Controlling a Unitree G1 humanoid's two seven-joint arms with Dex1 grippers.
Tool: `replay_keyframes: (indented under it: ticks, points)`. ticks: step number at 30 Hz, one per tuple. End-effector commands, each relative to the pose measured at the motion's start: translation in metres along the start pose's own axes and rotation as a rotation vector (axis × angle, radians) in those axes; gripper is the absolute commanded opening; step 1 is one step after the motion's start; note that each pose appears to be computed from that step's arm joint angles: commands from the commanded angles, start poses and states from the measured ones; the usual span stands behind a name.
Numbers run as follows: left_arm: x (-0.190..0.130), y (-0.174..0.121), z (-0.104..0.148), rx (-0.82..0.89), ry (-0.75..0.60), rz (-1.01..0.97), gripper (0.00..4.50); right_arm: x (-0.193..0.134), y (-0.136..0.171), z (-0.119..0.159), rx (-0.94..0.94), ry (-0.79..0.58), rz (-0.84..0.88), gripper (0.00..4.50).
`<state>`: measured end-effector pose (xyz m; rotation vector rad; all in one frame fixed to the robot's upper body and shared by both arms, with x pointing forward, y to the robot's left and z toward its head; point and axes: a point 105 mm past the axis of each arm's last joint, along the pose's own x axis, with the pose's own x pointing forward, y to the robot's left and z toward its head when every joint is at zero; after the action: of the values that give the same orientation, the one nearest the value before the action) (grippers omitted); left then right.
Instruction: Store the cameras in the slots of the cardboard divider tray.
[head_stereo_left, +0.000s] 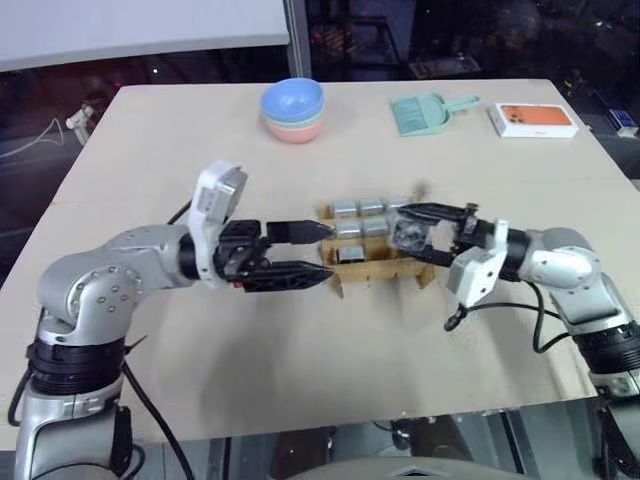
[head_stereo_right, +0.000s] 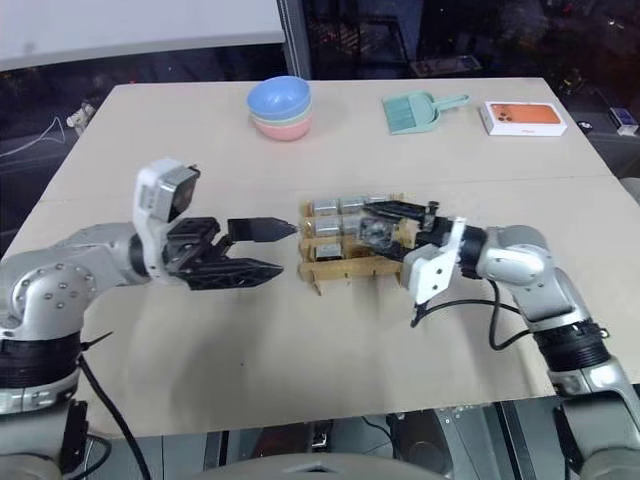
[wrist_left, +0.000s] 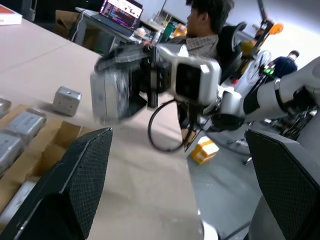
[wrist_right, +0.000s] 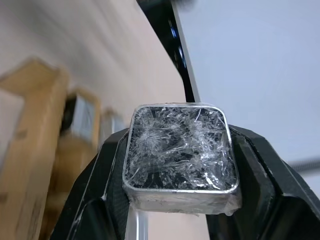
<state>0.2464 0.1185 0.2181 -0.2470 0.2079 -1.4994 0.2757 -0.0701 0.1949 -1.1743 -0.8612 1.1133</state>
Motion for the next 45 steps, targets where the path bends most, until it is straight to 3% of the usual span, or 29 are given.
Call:
replay_keyframes:
  ticks: [1, 17, 25, 28, 34, 40, 45]
  points:
    - [0.008, 0.0, 0.0, -0.03, -0.005, -0.006, 4.4, 0.008, -0.006, 0.015, -0.083, -0.071, -0.024, 2.06]
    - [0.018, 0.007, -0.005, -0.056, 0.023, -0.014, 4.4, 0.035, -0.013, 0.052, -0.135, -0.233, -0.074, 2.06]
    - [0.02, 0.008, -0.003, -0.044, 0.025, -0.019, 4.4, 0.035, -0.008, 0.052, -0.098, -0.232, -0.067, 2.06]
    - [0.02, 0.009, -0.003, -0.041, 0.025, -0.019, 3.58, 0.034, -0.006, 0.051, -0.091, -0.227, -0.06, 2.06]
    - [0.023, 0.007, -0.004, -0.037, 0.028, -0.041, 0.91, 0.036, -0.003, 0.052, -0.068, -0.225, -0.056, 2.06]
    - [0.021, 0.004, -0.009, -0.047, 0.049, -0.062, 0.88, 0.036, -0.004, 0.049, -0.015, -0.2, -0.055, 2.06]
    - [0.02, 0.009, -0.008, -0.037, 0.05, -0.044, 0.88, 0.033, -0.008, 0.046, 0.049, -0.17, -0.071, 4.45]
